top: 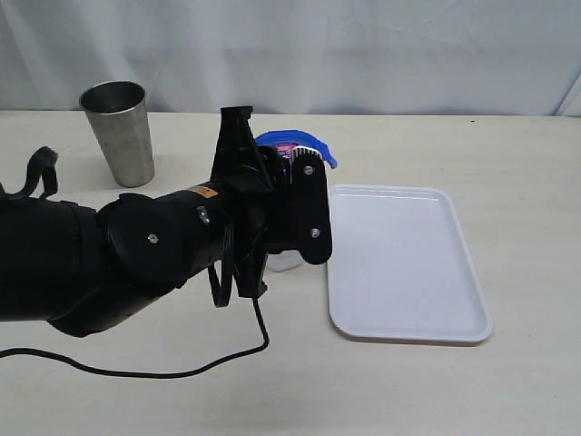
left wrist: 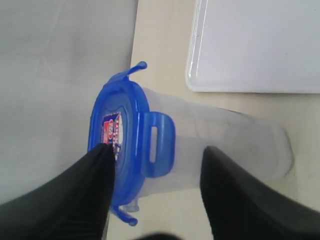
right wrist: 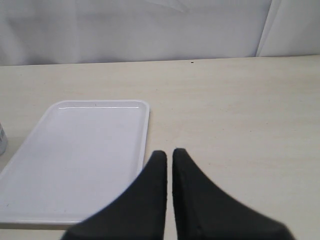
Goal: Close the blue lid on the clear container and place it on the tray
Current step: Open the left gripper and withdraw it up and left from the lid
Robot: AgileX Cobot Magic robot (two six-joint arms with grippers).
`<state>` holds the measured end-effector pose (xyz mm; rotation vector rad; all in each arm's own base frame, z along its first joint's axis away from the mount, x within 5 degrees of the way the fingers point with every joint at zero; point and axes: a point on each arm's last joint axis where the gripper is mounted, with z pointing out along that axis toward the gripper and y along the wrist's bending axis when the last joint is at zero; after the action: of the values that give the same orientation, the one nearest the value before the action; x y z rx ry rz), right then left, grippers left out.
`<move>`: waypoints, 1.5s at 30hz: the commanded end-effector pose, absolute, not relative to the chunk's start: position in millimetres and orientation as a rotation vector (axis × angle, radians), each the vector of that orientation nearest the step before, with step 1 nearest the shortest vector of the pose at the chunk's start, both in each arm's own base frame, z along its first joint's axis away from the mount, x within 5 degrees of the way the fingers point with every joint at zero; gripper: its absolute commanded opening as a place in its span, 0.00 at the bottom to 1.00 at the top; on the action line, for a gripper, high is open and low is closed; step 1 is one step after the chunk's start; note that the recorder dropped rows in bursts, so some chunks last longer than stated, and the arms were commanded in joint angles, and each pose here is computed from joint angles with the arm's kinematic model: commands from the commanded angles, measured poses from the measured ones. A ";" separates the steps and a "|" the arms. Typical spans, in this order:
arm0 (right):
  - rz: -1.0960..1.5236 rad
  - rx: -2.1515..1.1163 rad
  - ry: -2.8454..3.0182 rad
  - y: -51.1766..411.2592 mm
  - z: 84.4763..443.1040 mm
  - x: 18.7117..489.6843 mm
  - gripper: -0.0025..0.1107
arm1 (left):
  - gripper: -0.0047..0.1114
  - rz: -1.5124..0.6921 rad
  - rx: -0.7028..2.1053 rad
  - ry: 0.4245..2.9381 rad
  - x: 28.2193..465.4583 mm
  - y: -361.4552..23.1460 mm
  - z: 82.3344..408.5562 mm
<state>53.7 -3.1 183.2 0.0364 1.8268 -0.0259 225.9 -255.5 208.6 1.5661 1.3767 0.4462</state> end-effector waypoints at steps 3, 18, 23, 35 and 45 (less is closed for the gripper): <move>-0.027 0.032 1.825 -3.1 182.3 53.5 0.06 | 0.48 0.421 1.500 1.473 225.6 -251.5 208.5; -0.027 0.032 1.825 -3.1 182.3 53.5 0.06 | 0.48 0.491 1.434 1.546 229.0 -244.0 208.8; -0.027 0.032 1.825 -3.1 182.3 53.5 0.06 | 0.48 0.526 1.407 1.553 230.7 -241.4 210.3; -0.027 0.032 1.825 -3.1 182.3 53.5 0.06 | 0.48 0.605 1.296 1.640 233.9 -231.7 211.7; -0.027 0.032 1.825 -3.1 182.3 53.5 0.06 | 0.48 0.713 1.197 1.687 236.5 -221.3 214.7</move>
<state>53.7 -3.1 183.2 0.0364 1.8268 -0.0259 236.7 -225.6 212.0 1.2055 1.6908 0.6581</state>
